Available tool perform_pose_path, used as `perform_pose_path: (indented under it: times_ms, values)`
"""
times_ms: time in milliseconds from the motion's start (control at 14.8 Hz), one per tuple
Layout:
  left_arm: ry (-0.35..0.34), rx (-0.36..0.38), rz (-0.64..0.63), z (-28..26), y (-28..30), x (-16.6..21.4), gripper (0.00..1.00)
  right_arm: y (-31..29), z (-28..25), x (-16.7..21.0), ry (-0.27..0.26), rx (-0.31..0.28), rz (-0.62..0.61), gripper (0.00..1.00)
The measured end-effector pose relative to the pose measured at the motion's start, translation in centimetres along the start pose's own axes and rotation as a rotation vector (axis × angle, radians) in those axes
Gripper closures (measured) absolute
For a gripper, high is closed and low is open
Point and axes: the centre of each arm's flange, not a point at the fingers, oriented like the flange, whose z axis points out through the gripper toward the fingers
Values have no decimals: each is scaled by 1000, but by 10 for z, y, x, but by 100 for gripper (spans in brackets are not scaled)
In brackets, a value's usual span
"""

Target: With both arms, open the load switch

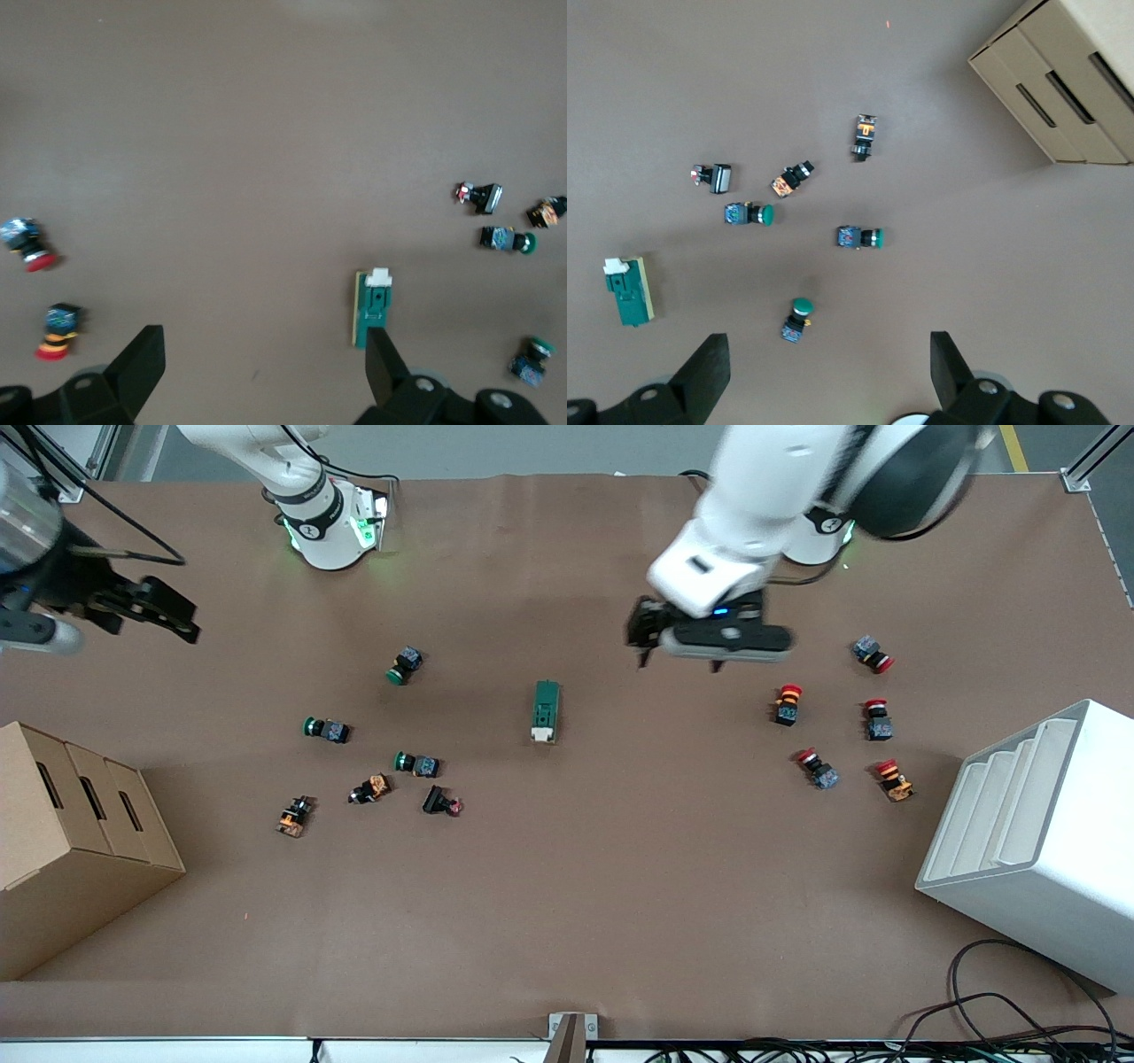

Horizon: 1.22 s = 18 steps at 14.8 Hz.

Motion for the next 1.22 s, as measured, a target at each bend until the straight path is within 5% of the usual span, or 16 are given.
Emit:
perform_pose_path:
  times_ms: [475,746,1220]
  values:
    - [127,68,-168,150,147,-123,0,-77,73,33,-38,18,122,0]
    - [200,115,-205,212,175,-185,0,-98,120,55,-54,14,168,0]
    - [433,117,-173,309,178,-270,0,-142,177,67,-45,15,240,0]
